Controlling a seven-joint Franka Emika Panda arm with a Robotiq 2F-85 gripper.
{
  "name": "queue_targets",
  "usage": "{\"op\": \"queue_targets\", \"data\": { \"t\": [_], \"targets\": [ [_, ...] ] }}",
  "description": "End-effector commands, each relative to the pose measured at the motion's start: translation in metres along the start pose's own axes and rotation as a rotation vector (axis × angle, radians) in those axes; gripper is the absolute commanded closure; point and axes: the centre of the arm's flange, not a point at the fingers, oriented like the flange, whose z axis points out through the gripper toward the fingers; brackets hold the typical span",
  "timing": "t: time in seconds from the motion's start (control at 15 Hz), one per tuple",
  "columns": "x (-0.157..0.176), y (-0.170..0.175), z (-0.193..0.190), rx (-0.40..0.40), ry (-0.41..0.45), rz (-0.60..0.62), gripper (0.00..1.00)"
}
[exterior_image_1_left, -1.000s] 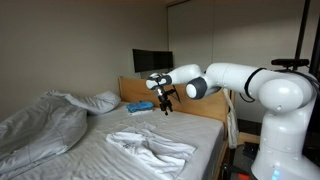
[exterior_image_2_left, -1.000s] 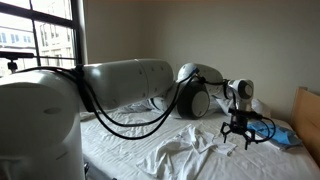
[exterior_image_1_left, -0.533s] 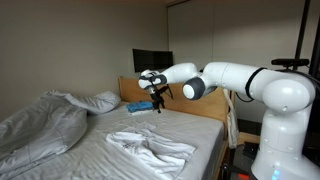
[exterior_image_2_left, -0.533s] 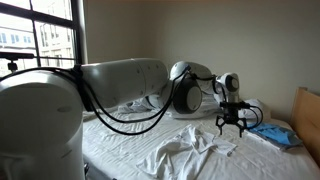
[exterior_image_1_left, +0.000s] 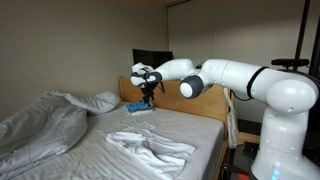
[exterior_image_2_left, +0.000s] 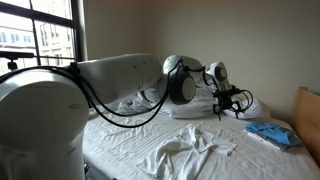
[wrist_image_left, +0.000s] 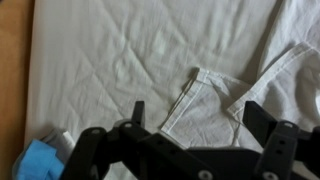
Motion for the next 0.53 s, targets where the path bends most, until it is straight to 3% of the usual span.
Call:
{"op": "queue_targets", "data": {
  "t": [0.0, 0.47],
  "targets": [
    [-0.053, -0.036, -0.051, -0.126, 0.089, 0.029, 0.0],
    [-0.043, -0.064, -0.165, -0.273, 0.18, -0.007, 0.0]
  ]
}}
